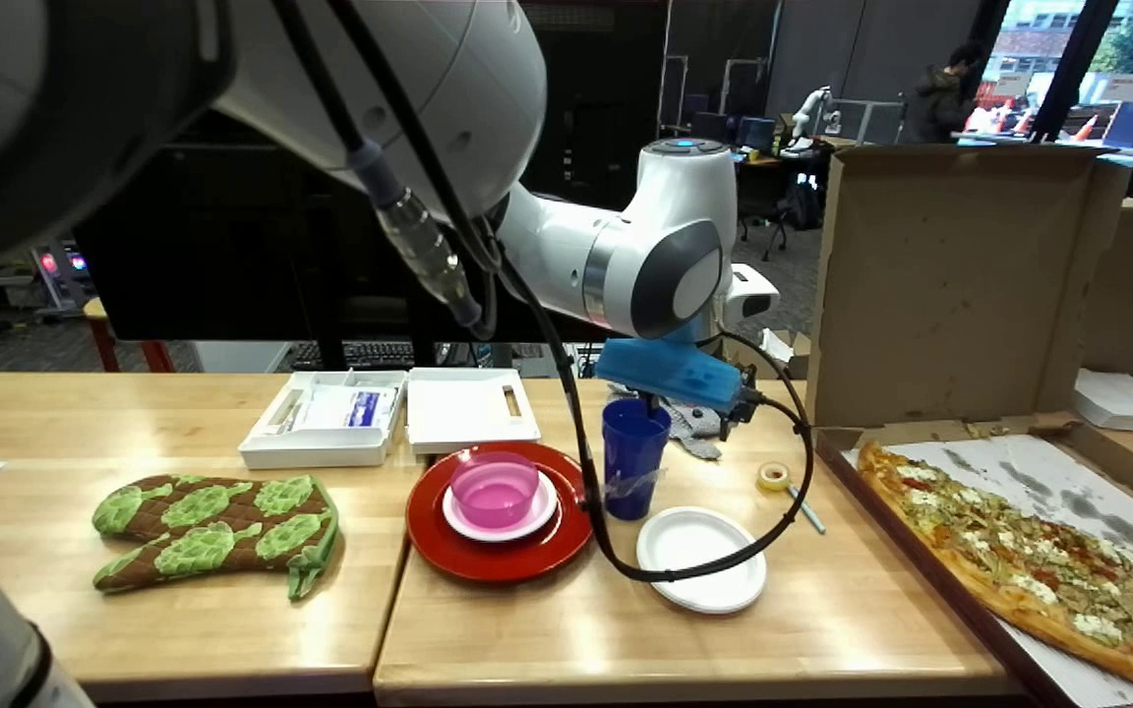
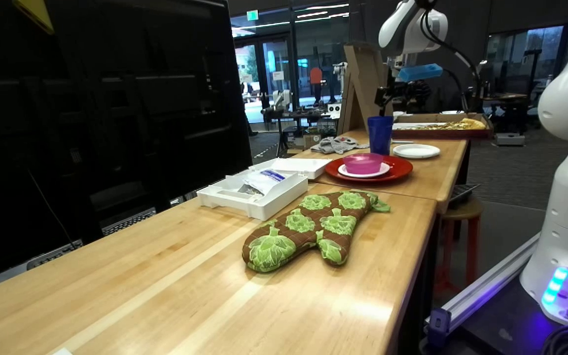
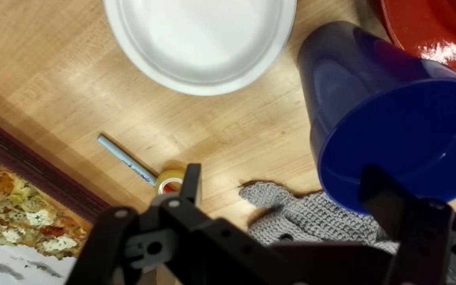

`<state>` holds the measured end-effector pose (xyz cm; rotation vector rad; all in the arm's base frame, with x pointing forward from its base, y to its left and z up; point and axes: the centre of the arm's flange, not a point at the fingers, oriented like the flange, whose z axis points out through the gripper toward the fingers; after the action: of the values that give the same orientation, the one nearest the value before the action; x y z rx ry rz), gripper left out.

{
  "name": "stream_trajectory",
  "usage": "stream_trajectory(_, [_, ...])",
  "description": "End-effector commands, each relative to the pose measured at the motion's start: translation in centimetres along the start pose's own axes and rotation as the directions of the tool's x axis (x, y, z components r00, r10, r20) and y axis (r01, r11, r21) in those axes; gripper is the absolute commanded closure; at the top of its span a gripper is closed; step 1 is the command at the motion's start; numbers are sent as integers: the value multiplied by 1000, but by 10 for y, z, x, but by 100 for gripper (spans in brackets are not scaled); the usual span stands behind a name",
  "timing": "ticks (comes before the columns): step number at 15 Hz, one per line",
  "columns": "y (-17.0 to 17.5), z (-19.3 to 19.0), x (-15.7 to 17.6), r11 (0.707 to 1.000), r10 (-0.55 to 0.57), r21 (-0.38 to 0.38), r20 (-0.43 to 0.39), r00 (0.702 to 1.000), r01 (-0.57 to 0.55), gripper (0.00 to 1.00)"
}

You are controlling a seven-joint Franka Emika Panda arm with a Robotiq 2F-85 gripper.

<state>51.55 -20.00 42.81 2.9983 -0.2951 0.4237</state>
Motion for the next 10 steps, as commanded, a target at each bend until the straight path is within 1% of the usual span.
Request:
stream_trajectory(1, [9, 4, 11, 999, -33, 7, 26, 999, 33, 0])
stream_trajectory(9, [2, 14, 9, 996, -84, 38, 106, 991, 80, 0])
stream_trajectory(10, [1, 14, 9, 996, -88, 41, 113, 990, 83, 3])
